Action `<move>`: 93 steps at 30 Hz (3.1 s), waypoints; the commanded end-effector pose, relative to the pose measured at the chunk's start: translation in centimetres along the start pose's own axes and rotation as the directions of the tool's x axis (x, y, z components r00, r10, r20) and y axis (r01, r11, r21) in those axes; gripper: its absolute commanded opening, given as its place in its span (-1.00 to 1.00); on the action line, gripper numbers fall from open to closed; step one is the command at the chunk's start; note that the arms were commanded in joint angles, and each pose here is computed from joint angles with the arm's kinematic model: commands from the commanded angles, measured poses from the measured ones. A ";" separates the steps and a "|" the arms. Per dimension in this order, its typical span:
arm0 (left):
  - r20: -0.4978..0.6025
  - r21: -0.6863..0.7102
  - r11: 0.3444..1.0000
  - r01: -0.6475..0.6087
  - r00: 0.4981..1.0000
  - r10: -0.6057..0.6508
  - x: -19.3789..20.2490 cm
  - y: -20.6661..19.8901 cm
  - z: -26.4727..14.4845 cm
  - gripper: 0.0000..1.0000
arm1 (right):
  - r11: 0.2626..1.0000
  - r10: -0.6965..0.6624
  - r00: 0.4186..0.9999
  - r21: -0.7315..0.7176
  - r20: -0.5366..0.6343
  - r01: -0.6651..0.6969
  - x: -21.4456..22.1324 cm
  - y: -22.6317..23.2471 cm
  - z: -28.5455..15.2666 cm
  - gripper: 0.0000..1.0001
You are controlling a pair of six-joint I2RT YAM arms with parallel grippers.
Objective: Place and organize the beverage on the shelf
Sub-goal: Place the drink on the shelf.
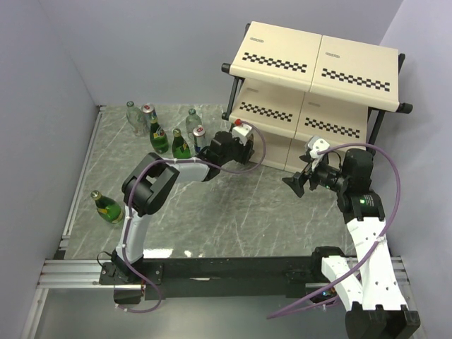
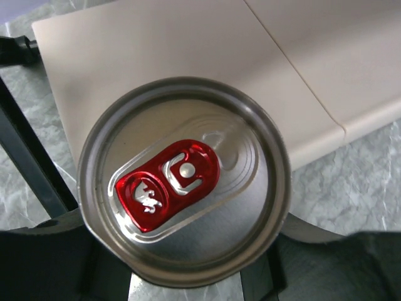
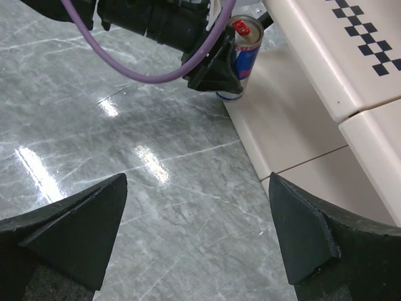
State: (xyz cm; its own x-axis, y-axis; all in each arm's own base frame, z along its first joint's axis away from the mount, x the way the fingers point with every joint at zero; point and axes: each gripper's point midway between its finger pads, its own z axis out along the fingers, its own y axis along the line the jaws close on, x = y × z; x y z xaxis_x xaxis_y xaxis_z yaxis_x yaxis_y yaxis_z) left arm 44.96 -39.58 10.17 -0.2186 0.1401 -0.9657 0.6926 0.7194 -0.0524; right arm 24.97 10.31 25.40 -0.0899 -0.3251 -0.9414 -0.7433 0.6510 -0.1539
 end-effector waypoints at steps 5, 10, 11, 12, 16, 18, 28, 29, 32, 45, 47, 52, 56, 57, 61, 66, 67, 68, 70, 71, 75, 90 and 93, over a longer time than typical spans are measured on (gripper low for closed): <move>0.136 -0.039 0.999 0.005 0.991 0.000 -5.9 1.1 1.1 -0.99 | 0.999 -0.047 0.998 0.015 0.045 0.047 -2.0 -0.3 -0.6 0.99; 0.119 -0.068 0.998 0.007 0.993 0.002 -5.4 1.8 1.7 -0.99 | 0.999 -0.046 0.998 0.015 0.045 0.045 -2.0 -0.4 -0.6 0.99; 0.118 -0.072 0.997 0.007 0.993 0.001 -5.4 1.8 1.7 -0.99 | 0.999 -0.047 0.998 0.016 0.046 0.046 -2.0 -0.3 -0.7 0.99; 0.115 -0.077 0.997 0.010 0.993 -0.001 -5.2 2.0 1.8 -0.99 | 0.999 -0.046 0.998 0.013 0.046 0.046 -2.0 -0.3 -0.6 0.99; 0.116 -0.085 0.996 0.013 0.993 -0.003 -4.9 2.1 2.0 -0.95 | 0.999 -0.047 0.998 0.015 0.047 0.046 -2.0 -0.3 -0.6 0.99; 0.122 -0.113 0.993 0.018 0.993 -0.004 -5.0 2.6 2.2 -0.94 | 0.999 -0.045 0.998 0.013 0.045 0.044 -1.9 -0.3 -0.6 0.99; 0.122 -0.141 0.990 0.026 0.992 -0.009 -4.7 3.3 3.1 -0.81 | 0.999 -0.047 0.998 0.016 0.046 0.046 -2.0 -0.4 -0.6 0.99; 0.120 -0.143 0.989 0.030 0.993 -0.012 -4.5 3.3 3.1 -0.78 | 0.999 -0.047 0.998 0.014 0.046 0.047 -2.0 -0.3 -0.6 0.99; 0.112 -0.147 0.988 0.037 0.994 -0.021 -3.8 3.3 3.0 -0.61 | 0.999 -0.046 0.998 0.012 0.046 0.046 -2.0 -0.3 -0.6 0.99; 0.090 -0.168 0.984 0.054 0.995 -0.039 -3.2 3.6 3.6 -0.24 | 0.999 -0.049 0.998 0.019 0.046 0.048 -2.1 -0.4 -0.7 0.99; 0.083 -0.172 0.984 0.054 0.996 -0.040 -3.0 3.7 3.6 -0.19 | 0.999 -0.049 0.998 0.020 0.045 0.048 -2.0 -0.5 -0.7 0.99; 0.073 -0.171 0.984 0.057 0.996 -0.045 -2.8 3.7 3.6 -0.12 | 0.999 -0.049 0.998 0.023 0.046 0.048 -2.1 -0.5 -0.7 0.99; 0.065 -0.167 0.984 0.064 0.996 -0.054 -2.4 3.6 3.5 -0.05 | 0.998 -0.051 0.998 0.025 0.048 0.050 -2.1 -0.5 -0.8 0.99; 0.065 -0.168 0.984 0.064 0.996 -0.054 -2.4 3.6 3.5 -0.04 | 0.999 -0.051 0.998 0.023 0.047 0.050 -2.1 -0.5 -0.8 0.99; 0.064 -0.168 0.983 0.069 0.996 -0.059 -2.2 3.5 3.3 0.04 | 0.998 -0.053 0.997 0.027 0.047 0.052 -2.1 -0.5 -0.8 0.99; 0.062 -0.171 0.982 0.075 0.996 -0.065 -2.1 3.6 3.1 0.09 | 0.998 -0.055 0.997 0.028 0.049 0.054 -2.2 -0.5 -0.9 0.99; 0.061 -0.171 0.982 0.074 0.996 -0.065 -2.0 3.6 3.1 0.11 | 0.998 -0.057 0.997 0.028 0.049 0.055 -2.2 -0.5 -0.9 0.99; 0.061 -0.171 0.982 0.078 0.996 -0.068 -2.0 3.6 3.1 0.12 | 0.998 -0.056 0.997 0.030 0.049 0.055 -2.2 -0.6 -0.9 0.99; 0.058 -0.173 0.982 0.077 0.996 -0.068 -1.9 3.6 3.1 0.13 | 0.998 -0.054 0.997 0.030 0.050 0.053 -2.2 -0.6 -0.9 0.99; 0.059 -0.174 0.982 0.079 0.996 -0.070 -2.0 3.6 3.1 0.14 | 0.998 -0.055 0.997 0.029 0.048 0.054 -2.2 -0.6 -0.9 0.99; 0.051 -0.178 0.981 0.081 0.996 -0.073 -1.8 3.6 3.1 0.18 | 0.998 -0.055 0.997 0.030 0.051 0.054 -2.2 -0.6 -0.9 0.99; 0.039 -0.187 0.979 0.080 0.996 -0.074 -1.6 3.7 3.0 0.36 | 0.998 -0.059 0.997 0.039 0.054 0.057 -2.4 -0.7 -1.1 0.99; 0.039 -0.187 0.979 0.080 0.996 -0.074 -1.6 3.7 3.0 0.36 | 0.998 -0.060 0.997 0.039 0.053 0.058 -2.4 -0.6 -1.1 0.99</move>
State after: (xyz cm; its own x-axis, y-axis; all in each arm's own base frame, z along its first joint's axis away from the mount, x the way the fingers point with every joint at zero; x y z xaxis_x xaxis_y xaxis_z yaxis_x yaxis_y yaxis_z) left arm 49.81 -39.92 11.66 -0.1972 0.0623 -0.9784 0.5616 0.8252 -0.0607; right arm 24.95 9.94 25.69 -0.0830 -0.3242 -0.9423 -0.7313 0.6622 -0.1634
